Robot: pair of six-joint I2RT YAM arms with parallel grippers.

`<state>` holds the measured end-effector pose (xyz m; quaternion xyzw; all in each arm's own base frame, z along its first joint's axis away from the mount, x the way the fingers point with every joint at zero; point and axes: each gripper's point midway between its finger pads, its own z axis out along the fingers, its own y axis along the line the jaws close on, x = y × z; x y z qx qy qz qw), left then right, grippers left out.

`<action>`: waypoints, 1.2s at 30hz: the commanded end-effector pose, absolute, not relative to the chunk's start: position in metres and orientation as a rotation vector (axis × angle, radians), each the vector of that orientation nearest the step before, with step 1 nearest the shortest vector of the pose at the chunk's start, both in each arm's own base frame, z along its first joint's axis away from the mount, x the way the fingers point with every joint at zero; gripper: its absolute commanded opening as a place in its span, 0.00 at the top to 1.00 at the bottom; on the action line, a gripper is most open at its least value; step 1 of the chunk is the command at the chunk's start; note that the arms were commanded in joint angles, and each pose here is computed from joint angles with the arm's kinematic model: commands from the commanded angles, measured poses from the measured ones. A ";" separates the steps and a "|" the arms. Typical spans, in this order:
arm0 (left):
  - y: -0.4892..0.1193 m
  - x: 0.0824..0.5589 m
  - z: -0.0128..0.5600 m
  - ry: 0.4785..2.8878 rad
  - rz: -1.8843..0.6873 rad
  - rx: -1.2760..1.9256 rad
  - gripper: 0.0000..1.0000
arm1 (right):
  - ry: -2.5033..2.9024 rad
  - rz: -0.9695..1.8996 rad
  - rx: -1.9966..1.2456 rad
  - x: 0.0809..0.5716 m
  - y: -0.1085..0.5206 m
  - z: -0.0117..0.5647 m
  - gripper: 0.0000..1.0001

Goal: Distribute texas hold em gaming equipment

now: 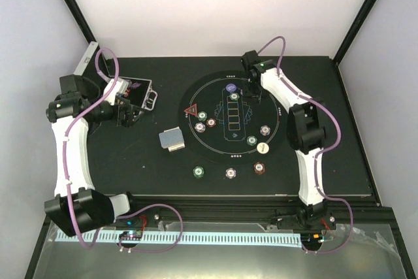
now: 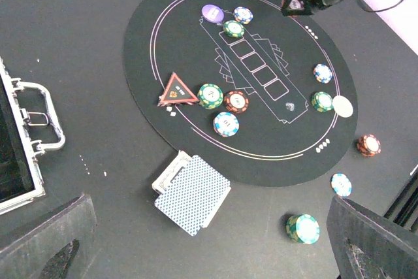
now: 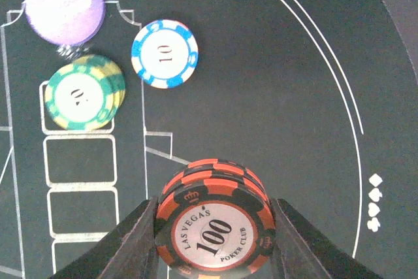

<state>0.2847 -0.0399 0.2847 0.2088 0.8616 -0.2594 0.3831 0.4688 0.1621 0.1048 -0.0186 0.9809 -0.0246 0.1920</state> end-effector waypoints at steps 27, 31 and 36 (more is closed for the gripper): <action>-0.041 0.281 0.265 2.225 -0.688 0.659 0.01 | 2.838 0.082 0.122 0.550 0.142 0.015 0.75; -0.039 0.284 0.258 2.249 -0.710 0.642 0.01 | 2.832 0.065 0.126 0.552 0.140 0.015 0.74; -0.039 0.284 0.254 2.264 -0.718 0.635 0.01 | 2.828 0.047 0.117 0.552 0.137 0.018 0.69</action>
